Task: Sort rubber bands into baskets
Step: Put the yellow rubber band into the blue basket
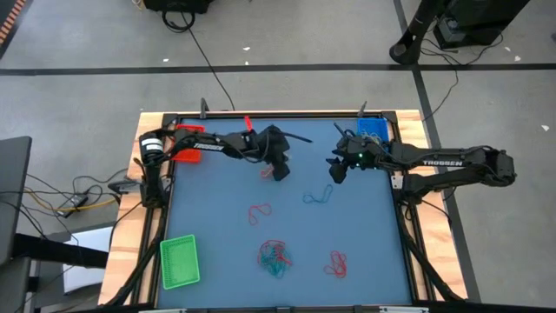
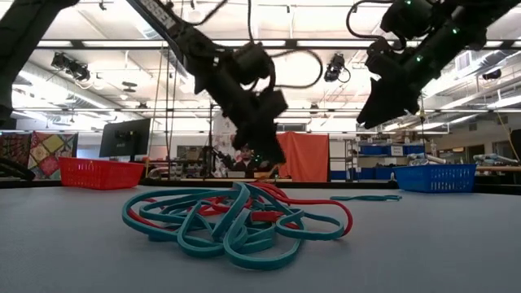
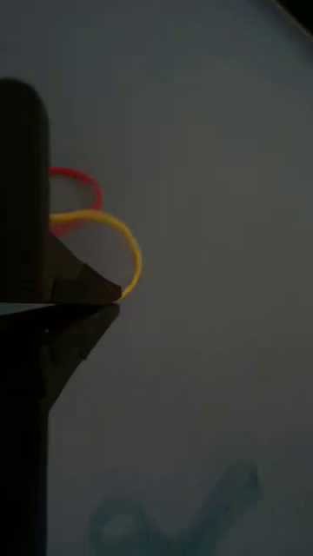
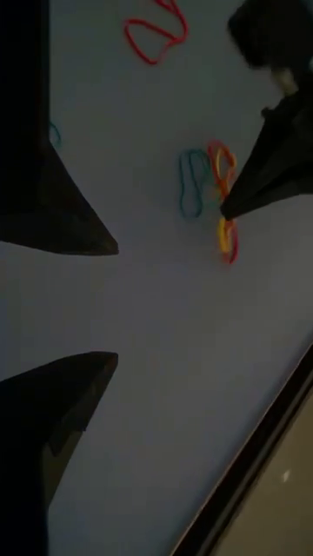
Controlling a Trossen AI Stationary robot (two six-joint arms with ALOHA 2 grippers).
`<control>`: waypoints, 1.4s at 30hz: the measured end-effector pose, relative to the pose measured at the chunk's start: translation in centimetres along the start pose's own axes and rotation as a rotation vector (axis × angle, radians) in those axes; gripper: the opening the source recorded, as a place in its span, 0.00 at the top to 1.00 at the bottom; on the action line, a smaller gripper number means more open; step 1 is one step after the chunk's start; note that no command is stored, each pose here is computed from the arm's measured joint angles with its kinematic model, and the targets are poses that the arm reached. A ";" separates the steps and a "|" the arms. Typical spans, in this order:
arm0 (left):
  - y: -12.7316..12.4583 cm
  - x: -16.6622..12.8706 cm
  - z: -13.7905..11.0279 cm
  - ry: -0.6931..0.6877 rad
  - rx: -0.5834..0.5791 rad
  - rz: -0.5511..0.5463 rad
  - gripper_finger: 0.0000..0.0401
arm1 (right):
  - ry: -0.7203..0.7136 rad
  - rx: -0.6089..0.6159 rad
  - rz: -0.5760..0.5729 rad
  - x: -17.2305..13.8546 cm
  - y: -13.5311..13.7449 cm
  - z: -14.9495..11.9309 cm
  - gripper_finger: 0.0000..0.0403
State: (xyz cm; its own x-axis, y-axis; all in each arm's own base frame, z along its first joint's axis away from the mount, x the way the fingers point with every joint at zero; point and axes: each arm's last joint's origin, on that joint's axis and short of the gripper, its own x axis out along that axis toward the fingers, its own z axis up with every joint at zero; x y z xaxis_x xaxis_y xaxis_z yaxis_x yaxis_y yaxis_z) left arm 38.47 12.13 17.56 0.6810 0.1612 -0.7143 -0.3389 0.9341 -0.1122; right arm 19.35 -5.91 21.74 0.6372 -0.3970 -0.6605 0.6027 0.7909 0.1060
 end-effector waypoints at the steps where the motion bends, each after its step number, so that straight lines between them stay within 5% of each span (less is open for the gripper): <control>1: -0.5 -0.2 0.1 -0.008 0.010 -0.029 0.99 | -0.015 -0.015 0.010 0.3 0.1 -0.4 0.50; 7: -3.5 -1.4 1.0 -0.085 0.086 -0.189 1.00 | -0.217 -0.169 0.153 1.2 1.6 -2.1 0.49; 15: -5.8 -2.3 2.4 -0.134 0.129 -0.240 1.00 | -0.326 -0.230 0.296 1.1 2.7 -3.6 0.50; 33: -8.1 -3.8 4.9 -0.226 0.192 -0.341 1.00 | -0.409 -0.345 0.315 0.4 4.1 -3.7 0.52; 42: -8.3 -4.0 5.5 -0.281 0.197 -0.384 1.00 | -0.403 -0.350 0.337 0.4 4.2 -3.8 0.63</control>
State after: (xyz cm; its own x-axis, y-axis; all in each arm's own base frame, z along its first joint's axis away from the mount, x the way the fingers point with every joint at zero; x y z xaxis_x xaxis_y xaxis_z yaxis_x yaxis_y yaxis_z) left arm 42.13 5.45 25.12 0.8898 -0.1512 -0.4307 0.0804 0.9807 -0.1780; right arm 20.28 -1.02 19.14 0.9369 -0.1897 -0.2938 0.1878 0.9816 -0.0351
